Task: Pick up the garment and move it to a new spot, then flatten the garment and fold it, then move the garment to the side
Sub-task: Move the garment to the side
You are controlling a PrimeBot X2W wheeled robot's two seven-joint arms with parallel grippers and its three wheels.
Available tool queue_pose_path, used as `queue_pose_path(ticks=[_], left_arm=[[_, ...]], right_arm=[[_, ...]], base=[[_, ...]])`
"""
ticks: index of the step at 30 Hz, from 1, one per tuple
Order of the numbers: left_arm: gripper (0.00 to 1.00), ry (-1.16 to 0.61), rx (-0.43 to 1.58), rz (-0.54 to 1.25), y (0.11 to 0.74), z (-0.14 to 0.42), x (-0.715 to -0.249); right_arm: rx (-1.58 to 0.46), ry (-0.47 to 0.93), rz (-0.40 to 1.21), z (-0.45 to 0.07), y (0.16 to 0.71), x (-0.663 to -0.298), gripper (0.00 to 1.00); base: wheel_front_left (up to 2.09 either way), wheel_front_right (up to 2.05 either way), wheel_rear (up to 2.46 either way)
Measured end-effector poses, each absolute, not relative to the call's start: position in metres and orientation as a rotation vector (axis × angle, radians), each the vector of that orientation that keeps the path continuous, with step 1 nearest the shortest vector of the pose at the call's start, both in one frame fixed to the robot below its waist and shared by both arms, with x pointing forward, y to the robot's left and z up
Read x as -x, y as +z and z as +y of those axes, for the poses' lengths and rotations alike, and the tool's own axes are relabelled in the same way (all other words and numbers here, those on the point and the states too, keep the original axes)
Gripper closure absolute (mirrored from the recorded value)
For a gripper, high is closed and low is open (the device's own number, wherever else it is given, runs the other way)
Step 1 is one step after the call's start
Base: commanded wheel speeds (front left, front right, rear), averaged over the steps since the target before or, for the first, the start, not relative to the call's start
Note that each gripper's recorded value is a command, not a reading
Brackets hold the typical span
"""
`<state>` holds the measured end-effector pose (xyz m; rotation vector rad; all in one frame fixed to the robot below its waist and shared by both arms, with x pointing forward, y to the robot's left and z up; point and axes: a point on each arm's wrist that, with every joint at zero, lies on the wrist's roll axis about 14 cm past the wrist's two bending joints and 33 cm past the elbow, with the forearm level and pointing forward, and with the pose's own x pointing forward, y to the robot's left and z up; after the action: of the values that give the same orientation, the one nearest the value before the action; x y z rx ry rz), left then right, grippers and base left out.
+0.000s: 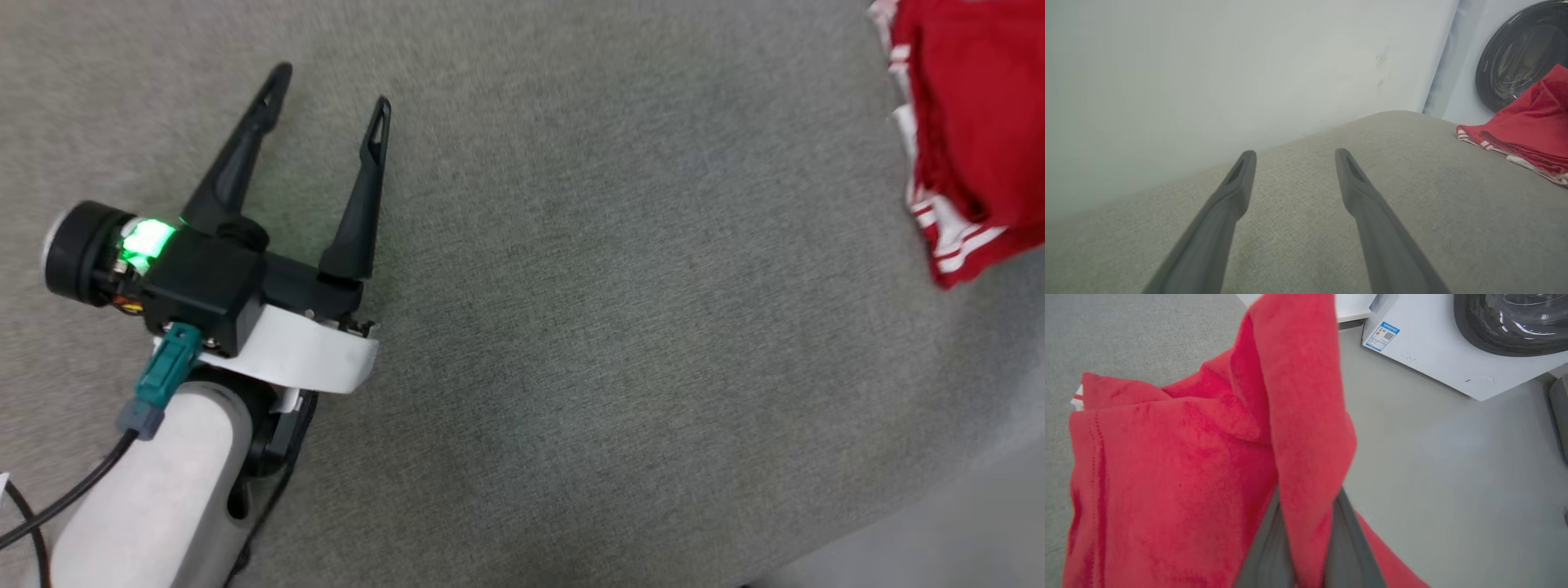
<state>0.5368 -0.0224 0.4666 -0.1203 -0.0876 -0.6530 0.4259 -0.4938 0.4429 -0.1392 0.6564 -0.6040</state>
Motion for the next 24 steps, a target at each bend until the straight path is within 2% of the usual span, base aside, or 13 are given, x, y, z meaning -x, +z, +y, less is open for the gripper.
queue_pose_path(ticks=[1, 2, 8, 16, 24], left_arm=[[0.00, -0.657, 0.125, -0.080, 0.462, -0.024, -0.538], [0.00, -0.660, 0.126, -0.070, 0.457, -0.024, -0.540], [0.00, -0.654, 0.133, -0.039, 0.440, -0.023, -0.544], [0.00, -0.601, 0.167, -0.036, 0.455, -0.015, -0.529], [0.00, -0.498, 0.202, -0.012, 0.476, 0.008, -0.488]], right_arm=[[0.146, -0.610, 0.653, -0.496, 0.439, -0.429, 0.55], [0.161, -0.609, 0.650, -0.495, 0.434, -0.431, 0.00], [0.158, -0.613, 0.646, -0.488, 0.402, -0.431, 0.00], [0.228, -0.644, 0.567, -0.507, 0.444, -0.416, 0.00], [0.285, -0.539, 0.490, -0.482, 0.472, -0.396, 0.00]], base=[[0.00, 0.00, 0.00], [0.00, 0.00, 0.00], [0.00, 0.00, 0.00], [0.00, 0.00, 0.00], [0.00, 0.00, 0.00]])
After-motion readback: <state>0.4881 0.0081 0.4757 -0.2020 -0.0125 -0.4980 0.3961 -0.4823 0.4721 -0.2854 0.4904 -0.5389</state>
